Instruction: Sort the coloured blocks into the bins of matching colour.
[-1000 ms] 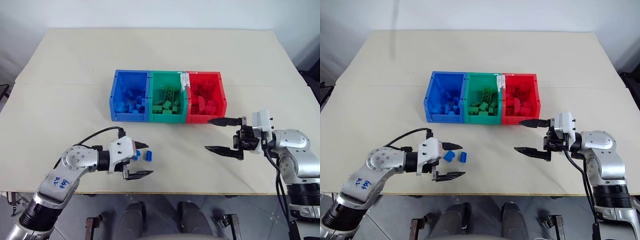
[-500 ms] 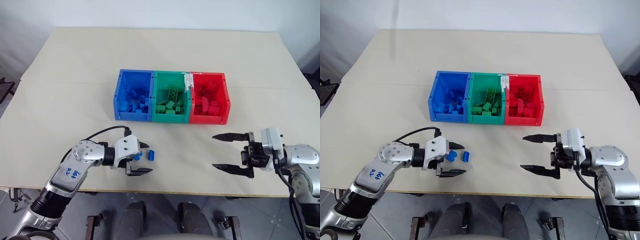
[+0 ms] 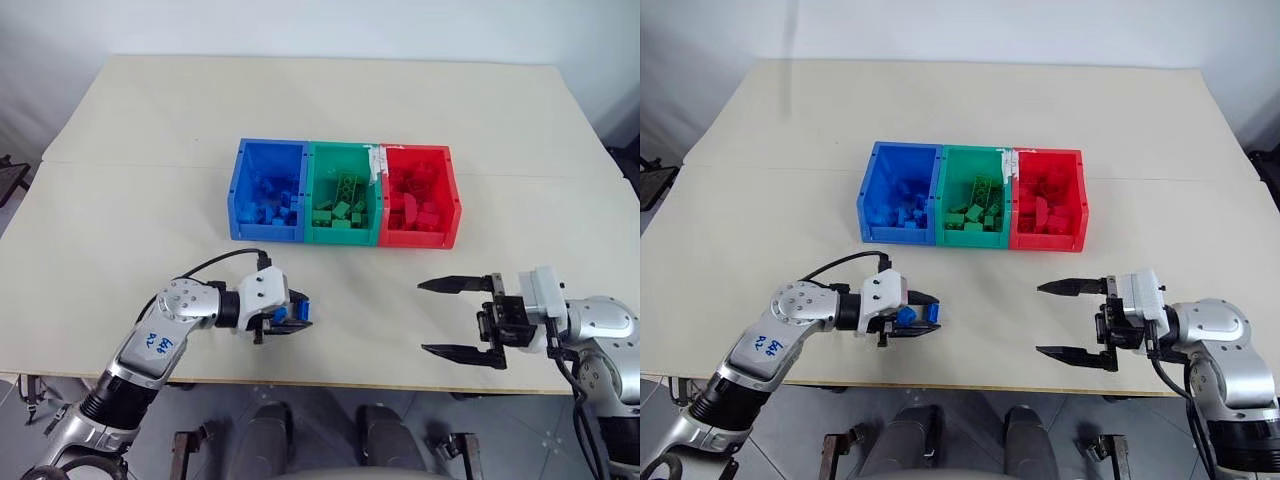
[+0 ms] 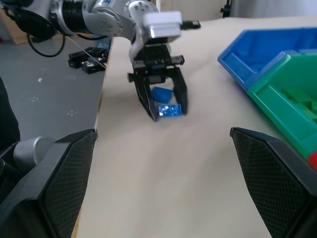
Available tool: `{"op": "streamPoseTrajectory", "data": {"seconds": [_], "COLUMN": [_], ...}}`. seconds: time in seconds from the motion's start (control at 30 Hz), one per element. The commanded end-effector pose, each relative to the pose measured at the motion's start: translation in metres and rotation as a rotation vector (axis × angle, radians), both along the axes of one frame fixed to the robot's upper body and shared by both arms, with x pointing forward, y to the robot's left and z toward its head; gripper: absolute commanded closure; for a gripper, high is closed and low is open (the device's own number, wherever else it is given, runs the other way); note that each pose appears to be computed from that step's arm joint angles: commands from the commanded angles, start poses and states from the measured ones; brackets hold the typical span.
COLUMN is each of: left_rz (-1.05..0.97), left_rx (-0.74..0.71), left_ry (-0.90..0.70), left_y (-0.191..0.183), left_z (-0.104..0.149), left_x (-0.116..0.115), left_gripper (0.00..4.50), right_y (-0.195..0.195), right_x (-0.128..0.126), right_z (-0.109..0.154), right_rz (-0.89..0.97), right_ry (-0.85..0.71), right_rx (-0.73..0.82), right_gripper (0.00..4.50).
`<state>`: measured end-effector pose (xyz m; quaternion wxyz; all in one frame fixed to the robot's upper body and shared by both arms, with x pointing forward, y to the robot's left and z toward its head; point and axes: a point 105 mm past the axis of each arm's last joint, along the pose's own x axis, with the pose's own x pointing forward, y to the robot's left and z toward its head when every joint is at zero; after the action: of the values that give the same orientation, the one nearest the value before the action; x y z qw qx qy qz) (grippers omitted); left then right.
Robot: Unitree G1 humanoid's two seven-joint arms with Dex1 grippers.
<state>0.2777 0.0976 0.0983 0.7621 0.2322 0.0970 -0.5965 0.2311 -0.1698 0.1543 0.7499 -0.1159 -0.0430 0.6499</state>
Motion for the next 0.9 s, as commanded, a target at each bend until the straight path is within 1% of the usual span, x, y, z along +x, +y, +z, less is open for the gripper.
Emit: {"op": "streamPoseTrajectory", "data": {"seconds": [0.03, 0.17, 0.27, 0.33, 0.47, 0.5, 0.6, 0.67, 0.7, 0.8, 0.83, 0.9], "left_rz": [0.0, 0.07, 0.163, 0.216, 0.344, 0.378, 0.434, 0.428, 0.409, 0.375, 0.364, 0.32], "left_rx": [-0.128, -0.292, -0.361, -0.375, -0.352, -0.336, -0.32, -0.332, -0.334, -0.32, -0.318, -0.302], "left_ry": [-0.102, -0.224, -0.344, -0.382, -0.471, -0.468, -0.466, -0.461, -0.46, -0.473, -0.472, -0.468], "left_y": [-0.003, 0.005, 0.019, 0.026, 0.039, 0.041, 0.045, 0.044, 0.043, 0.043, 0.046, 0.058], "left_z": [0.024, 0.059, 0.09, 0.102, 0.124, 0.124, 0.126, 0.127, 0.126, 0.124, 0.122, 0.116], "left_x": [0.004, 0.019, 0.04, 0.055, 0.094, 0.104, 0.122, 0.124, 0.121, 0.114, 0.11, 0.093], "left_gripper": [3.04, 3.04, 3.04, 3.04, 3.04, 3.04, 3.04, 2.31, 2.08, 1.15, 0.87, 0.25], "right_y": [0.001, 0.0, -0.001, -0.002, -0.004, -0.004, -0.003, -0.002, -0.002, -0.001, -0.001, 0.0], "right_x": [0.002, 0.004, 0.007, 0.009, 0.014, 0.015, 0.015, 0.016, 0.016, 0.016, 0.016, 0.017], "right_z": [0.003, 0.002, 0.001, 0.002, 0.006, 0.006, 0.007, 0.007, 0.008, 0.008, 0.008, 0.011], "right_rz": [0.0, -0.004, -0.018, -0.028, -0.046, -0.048, -0.052, -0.06, -0.064, -0.071, -0.071, -0.072], "right_ry": [-0.032, -0.031, -0.031, -0.034, -0.05, -0.052, -0.057, -0.063, -0.066, -0.071, -0.072, -0.076], "right_rx": [0.014, 0.01, 0.005, 0.005, 0.015, 0.015, 0.018, 0.026, 0.03, 0.035, 0.037, 0.046], "right_gripper": [0.0, 0.0, 0.0, 0.0, 0.0, 0.0, 0.0, 0.0, 0.0, 0.0, 0.0, 0.0]}}
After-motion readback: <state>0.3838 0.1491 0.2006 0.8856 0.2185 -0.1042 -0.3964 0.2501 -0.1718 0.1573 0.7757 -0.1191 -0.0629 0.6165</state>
